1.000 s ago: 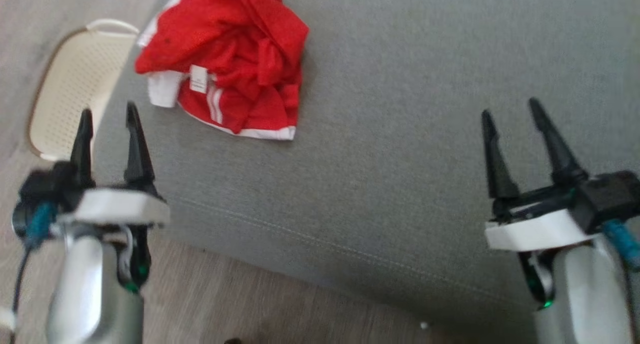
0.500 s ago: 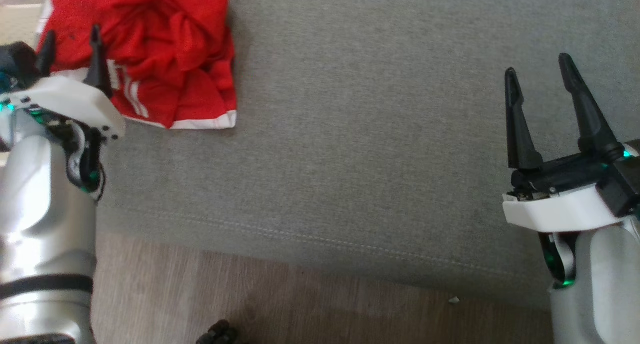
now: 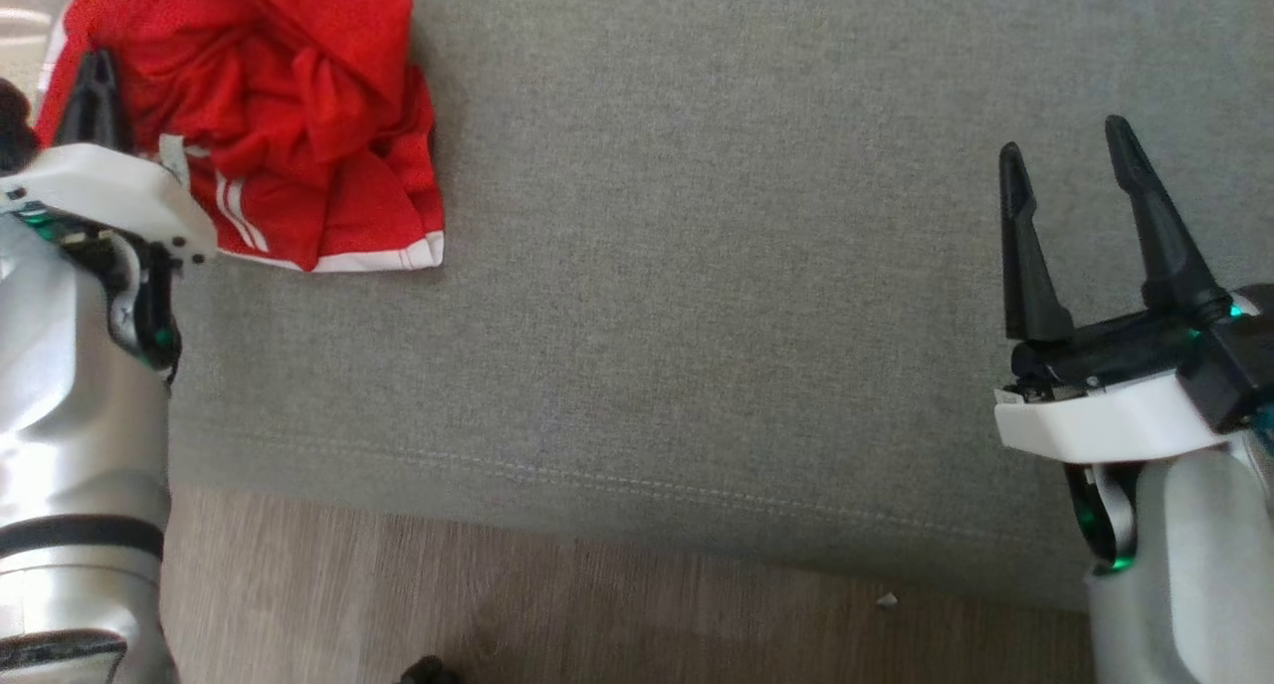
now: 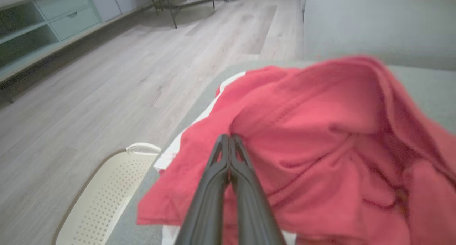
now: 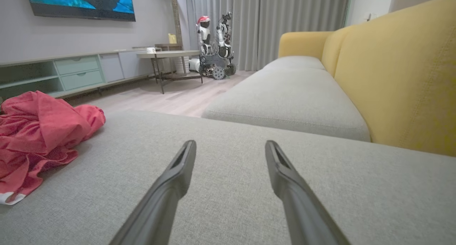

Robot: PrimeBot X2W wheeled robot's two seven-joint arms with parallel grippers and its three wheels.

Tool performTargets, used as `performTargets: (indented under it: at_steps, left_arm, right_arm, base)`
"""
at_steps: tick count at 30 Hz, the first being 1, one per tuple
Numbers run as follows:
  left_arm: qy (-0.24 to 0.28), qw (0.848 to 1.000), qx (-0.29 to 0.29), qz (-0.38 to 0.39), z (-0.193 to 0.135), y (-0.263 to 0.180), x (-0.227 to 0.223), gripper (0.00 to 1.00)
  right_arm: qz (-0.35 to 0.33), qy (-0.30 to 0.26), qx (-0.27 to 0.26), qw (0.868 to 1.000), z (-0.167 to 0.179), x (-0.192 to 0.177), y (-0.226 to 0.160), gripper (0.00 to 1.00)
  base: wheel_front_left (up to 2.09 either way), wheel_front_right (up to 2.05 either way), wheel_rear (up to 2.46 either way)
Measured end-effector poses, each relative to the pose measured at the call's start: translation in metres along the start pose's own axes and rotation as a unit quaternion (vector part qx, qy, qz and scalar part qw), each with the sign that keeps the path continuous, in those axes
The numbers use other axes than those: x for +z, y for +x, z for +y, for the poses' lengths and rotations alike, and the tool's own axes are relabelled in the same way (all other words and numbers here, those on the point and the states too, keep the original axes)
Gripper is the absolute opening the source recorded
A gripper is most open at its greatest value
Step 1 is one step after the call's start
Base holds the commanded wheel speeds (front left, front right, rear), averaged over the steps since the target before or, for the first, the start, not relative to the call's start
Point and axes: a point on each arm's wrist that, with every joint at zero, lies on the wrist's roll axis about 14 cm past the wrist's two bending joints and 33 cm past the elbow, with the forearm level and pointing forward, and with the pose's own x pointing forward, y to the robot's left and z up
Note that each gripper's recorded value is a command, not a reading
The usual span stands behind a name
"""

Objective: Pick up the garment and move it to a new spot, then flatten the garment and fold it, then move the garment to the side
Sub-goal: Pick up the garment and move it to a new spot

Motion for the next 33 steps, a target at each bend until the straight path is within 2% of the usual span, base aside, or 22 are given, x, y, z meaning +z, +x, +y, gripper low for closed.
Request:
performTargets:
  at_steps: [4, 8, 9, 10, 11, 17, 20, 23, 26, 33]
  left_arm:
    - [-0.025, 0.998, 0.017, -0.057, 0.011, -0.005, 0.035, 0.00]
    - [-0.049, 0.986, 0.031, -0.159, 0.025, -0.019, 0.102, 0.00]
    - [-0.053, 0.980, 0.035, -0.190, 0.029, -0.026, 0.122, 0.00]
    - [-0.061, 0.966, 0.042, -0.249, 0.038, -0.044, 0.158, 0.00]
    - [-0.064, 0.957, 0.045, -0.278, 0.042, -0.054, 0.174, 0.00]
    - [-0.068, 0.911, 0.038, -0.406, 0.046, -0.112, 0.245, 0.00]
    - [-0.078, 0.886, 0.010, -0.458, 0.029, -0.133, 0.276, 0.00]
    - [-0.091, 0.867, -0.022, -0.489, 0.007, -0.146, 0.296, 0.00]
    - [-0.106, 0.855, -0.054, -0.505, -0.017, -0.152, 0.307, 0.00]
    - [-0.128, 0.837, -0.149, -0.511, -0.089, -0.153, 0.322, 0.00]
  right_arm:
    - [-0.012, -0.002, 0.000, 1.000, 0.003, 0.011, -0.002, 1.00]
    - [-0.029, -0.002, 0.002, 1.000, 0.010, 0.026, -0.006, 1.00]
    - [-0.034, -0.003, 0.002, 0.999, 0.011, 0.031, -0.007, 1.00]
    - [-0.043, -0.007, 0.002, 0.999, 0.013, 0.039, -0.010, 1.00]
    - [-0.047, -0.008, 0.002, 0.999, 0.013, 0.043, -0.012, 1.00]
    - [-0.068, -0.012, -0.011, 0.998, 0.010, 0.062, -0.026, 1.00]
    - [-0.078, -0.005, -0.029, 0.997, 0.001, 0.070, -0.035, 1.00]
    - [-0.087, -0.004, -0.050, 0.995, -0.011, 0.077, -0.047, 1.00]
    - [-0.092, -0.007, -0.070, 0.993, -0.023, 0.083, -0.059, 1.00]
    - [-0.110, -0.016, -0.122, 0.986, -0.052, 0.099, -0.088, 1.00]
  base:
    - [0.00, 0.00, 0.00]
    - [0.00, 0.00, 0.00]
    - [0.00, 0.00, 0.00]
    - [0.00, 0.00, 0.00]
    - [0.00, 0.00, 0.00]
    - [0.00, 0.00, 0.00]
    - [0.00, 0.00, 0.00]
    - [0.00, 0.00, 0.00]
    - [0.00, 0.00, 0.00]
    - [0.00, 0.00, 0.00]
